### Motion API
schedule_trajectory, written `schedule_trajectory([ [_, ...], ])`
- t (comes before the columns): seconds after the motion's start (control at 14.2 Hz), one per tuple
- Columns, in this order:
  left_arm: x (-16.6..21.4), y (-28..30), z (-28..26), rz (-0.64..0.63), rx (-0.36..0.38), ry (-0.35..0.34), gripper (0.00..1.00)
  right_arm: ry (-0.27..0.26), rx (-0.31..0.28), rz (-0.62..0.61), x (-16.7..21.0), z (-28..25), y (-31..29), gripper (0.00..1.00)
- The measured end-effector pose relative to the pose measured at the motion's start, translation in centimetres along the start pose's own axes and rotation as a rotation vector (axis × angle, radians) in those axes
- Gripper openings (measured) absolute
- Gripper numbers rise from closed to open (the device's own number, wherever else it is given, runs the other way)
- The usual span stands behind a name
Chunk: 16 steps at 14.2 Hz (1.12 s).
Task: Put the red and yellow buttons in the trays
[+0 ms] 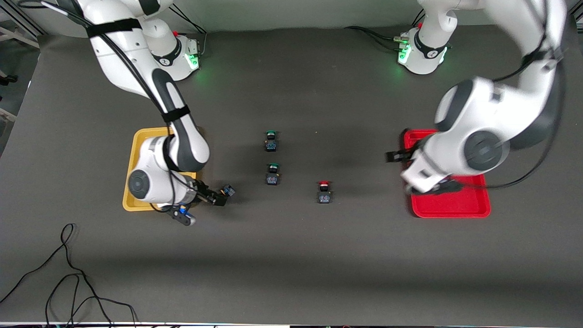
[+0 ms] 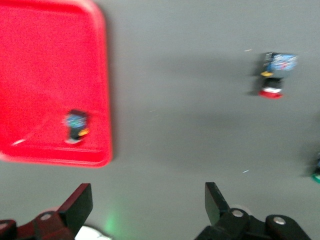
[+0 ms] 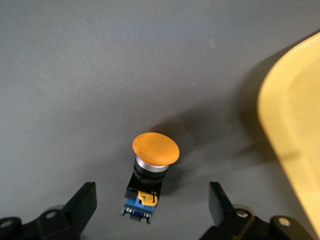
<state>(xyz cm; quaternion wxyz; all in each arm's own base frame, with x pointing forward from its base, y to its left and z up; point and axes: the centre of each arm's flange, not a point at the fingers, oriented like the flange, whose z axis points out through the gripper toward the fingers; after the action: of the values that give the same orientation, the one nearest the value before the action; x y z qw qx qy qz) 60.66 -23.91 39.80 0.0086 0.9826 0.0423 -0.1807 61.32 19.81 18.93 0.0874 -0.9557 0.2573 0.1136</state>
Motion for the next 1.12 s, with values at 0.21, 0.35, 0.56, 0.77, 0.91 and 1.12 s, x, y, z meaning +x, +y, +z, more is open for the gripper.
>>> schedule_trajectory([
  [0.21, 3.6, 6.3, 4.6, -0.01, -0.047, 0.044, 1.0, 0.005, -0.002, -0.002, -0.4, 1.6, -0.2, 0.97],
  [0.35, 4.3, 10.0, 7.6, -0.02, -0.076, 0.084, 1.0, 0.005, -0.002, -0.003, -0.6, 1.9, -0.2, 0.79],
  [0.56, 5.1, 13.6, 11.3, -0.018, -0.124, 0.146, 1.0, 0.005, -0.002, -0.001, -0.6, 1.9, -0.2, 0.45],
  [0.77, 7.4, 14.3, 15.2, -0.026, -0.168, 0.199, 1.0, 0.002, 0.003, 0.0, -0.5, 1.3, -0.3, 0.33],
  [0.91, 8.2, 14.3, 17.1, -0.012, -0.145, 0.218, 1.0, -0.019, 0.002, 0.017, 0.2, -1.8, 0.5, 0.33],
  [1.12, 8.1, 14.8, 18.3, 0.01, -0.115, 0.223, 0.99, -0.024, 0.016, 0.017, 3.4, -10.0, 6.1, 0.33],
])
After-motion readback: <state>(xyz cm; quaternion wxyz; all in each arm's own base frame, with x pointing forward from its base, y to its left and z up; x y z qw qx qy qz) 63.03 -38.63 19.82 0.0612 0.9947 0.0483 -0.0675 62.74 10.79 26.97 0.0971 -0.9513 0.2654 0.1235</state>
